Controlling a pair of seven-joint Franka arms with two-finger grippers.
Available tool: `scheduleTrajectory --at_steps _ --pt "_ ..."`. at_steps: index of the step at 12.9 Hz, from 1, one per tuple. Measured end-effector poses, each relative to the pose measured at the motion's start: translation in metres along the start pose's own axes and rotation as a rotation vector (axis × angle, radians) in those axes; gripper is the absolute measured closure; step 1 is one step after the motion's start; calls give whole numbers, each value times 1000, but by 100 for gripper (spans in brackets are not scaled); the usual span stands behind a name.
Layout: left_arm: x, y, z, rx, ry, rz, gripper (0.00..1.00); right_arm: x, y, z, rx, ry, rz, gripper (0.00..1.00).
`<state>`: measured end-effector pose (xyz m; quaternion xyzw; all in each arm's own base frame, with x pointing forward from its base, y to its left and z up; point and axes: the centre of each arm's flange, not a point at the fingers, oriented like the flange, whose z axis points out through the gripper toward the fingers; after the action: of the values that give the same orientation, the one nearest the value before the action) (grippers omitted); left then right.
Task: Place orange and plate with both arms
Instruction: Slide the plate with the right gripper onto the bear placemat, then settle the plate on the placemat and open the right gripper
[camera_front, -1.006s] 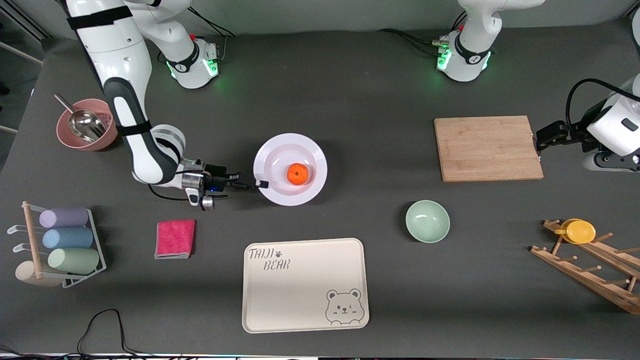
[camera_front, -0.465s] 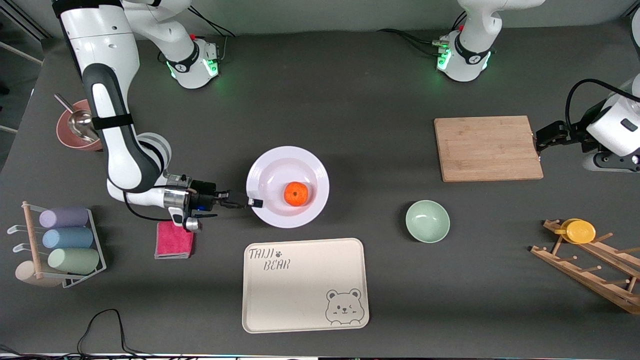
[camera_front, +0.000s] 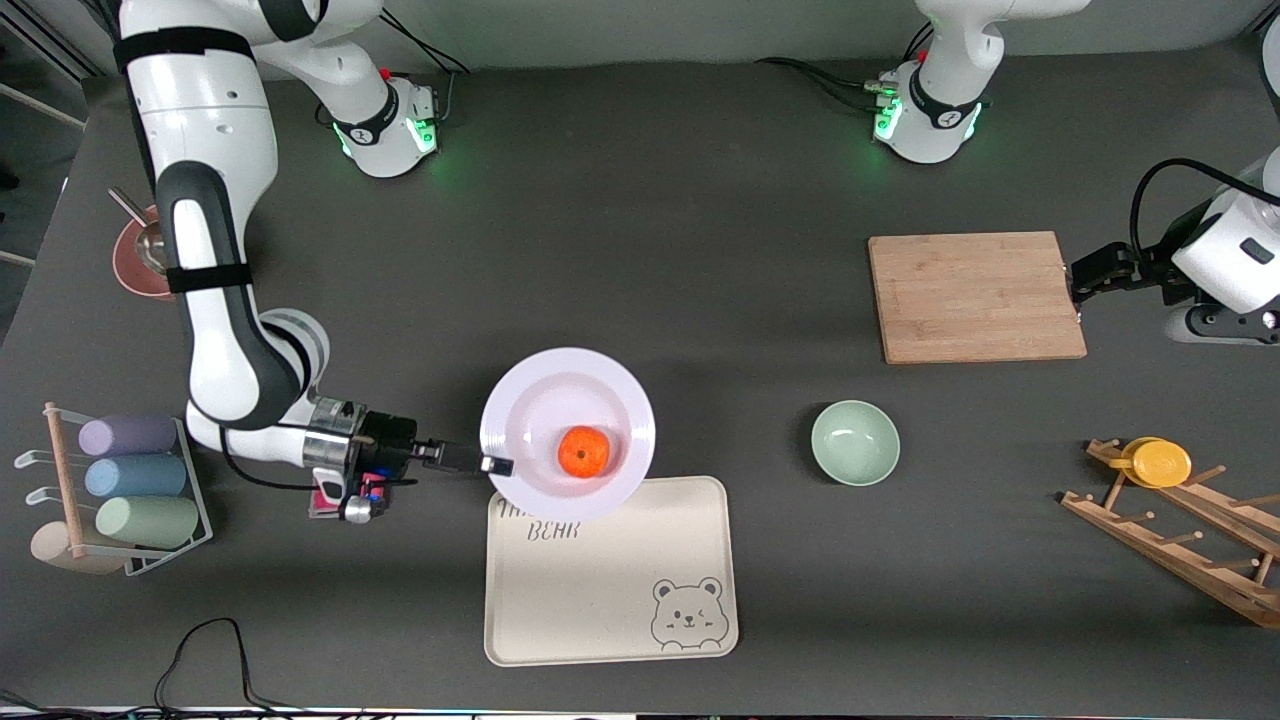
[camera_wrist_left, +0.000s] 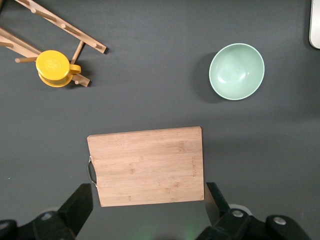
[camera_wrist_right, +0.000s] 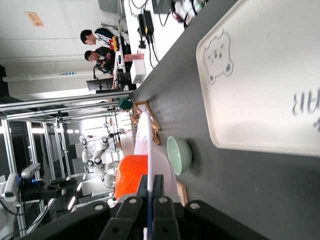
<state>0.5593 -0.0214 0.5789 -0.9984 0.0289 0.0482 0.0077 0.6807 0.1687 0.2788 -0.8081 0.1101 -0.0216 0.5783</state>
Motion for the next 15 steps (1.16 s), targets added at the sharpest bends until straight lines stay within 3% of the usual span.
scheduleTrajectory --at_steps 7,11,15 --pt "0 0 0 0 -1 0 0 44 43 47 -36 -19 -27 96" --pt "0 0 1 0 -1 0 0 70 85 77 -83 19 -59 96" --pt "0 0 1 0 -2 1 0 84 110 77 -89 30 -70 96"
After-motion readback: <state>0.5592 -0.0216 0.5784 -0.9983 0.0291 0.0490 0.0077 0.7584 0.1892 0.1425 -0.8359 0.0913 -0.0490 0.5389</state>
